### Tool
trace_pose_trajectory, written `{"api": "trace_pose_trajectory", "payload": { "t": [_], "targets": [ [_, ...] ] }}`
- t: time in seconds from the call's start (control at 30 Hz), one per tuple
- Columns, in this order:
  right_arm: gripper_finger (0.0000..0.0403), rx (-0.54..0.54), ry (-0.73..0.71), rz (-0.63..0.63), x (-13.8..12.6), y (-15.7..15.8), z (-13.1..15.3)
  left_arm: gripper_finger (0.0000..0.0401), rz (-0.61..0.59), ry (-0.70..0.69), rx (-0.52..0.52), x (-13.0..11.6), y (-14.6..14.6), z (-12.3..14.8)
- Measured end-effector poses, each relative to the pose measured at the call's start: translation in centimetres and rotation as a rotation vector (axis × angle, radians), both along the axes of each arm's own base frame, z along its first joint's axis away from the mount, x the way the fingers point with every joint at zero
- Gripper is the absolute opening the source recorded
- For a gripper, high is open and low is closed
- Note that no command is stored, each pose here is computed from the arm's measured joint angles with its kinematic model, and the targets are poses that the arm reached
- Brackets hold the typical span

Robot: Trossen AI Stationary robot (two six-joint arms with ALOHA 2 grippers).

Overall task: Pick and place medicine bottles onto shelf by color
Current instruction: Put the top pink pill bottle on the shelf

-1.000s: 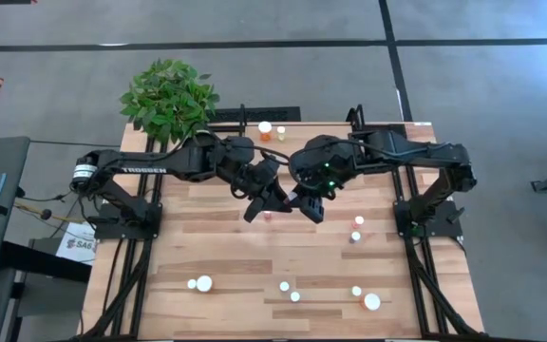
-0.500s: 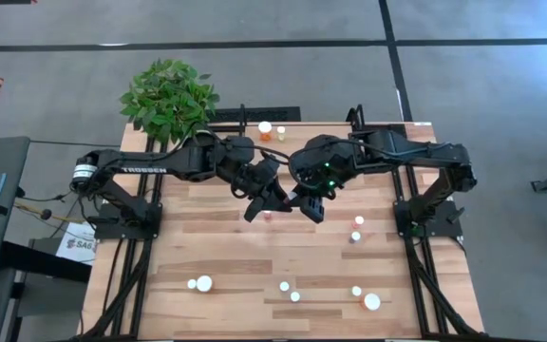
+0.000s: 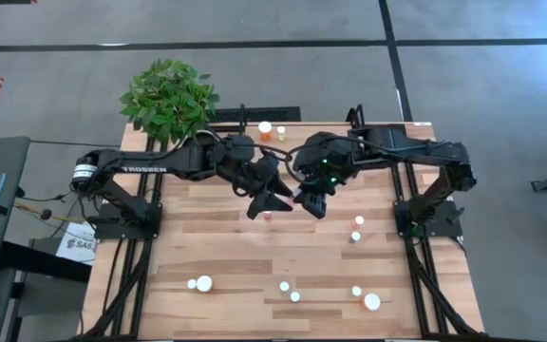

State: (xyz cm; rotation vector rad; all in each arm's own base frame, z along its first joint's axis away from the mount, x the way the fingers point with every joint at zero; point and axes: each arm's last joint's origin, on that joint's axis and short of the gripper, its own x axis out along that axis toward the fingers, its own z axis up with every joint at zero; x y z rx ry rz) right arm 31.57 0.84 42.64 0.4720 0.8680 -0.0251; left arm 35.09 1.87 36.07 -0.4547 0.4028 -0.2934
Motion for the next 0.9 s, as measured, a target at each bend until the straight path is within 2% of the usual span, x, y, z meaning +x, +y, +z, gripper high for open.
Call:
{"api": "trace_pose_trajectory", "payload": {
  "t": [0.27, 0.47, 0.73, 0.9],
  "targets": [
    [0.0132, -0.007, 0.154, -0.077, -2.5, -2.5, -0.2, 0.0237, 0.09, 0.019, -0.059, -0.2, 2.5, 0.0],
    [0.0132, -0.136, 0.247, -0.161, -3.3, -5.7, -0.8, 0.0237, 0.116, -0.001, -0.082, -0.6, 4.1, 0.4],
    [0.0134, -0.248, 0.311, -0.263, -2.6, -11.4, -2.5, 0.0237, 0.219, -0.102, 0.015, -3.4, 5.3, 3.3],
    [0.0135, -0.285, 0.358, -0.283, -1.0, -14.7, -4.7, 0.0237, 0.313, -0.179, 0.108, -6.1, 5.0, 5.8]
  ]
}}
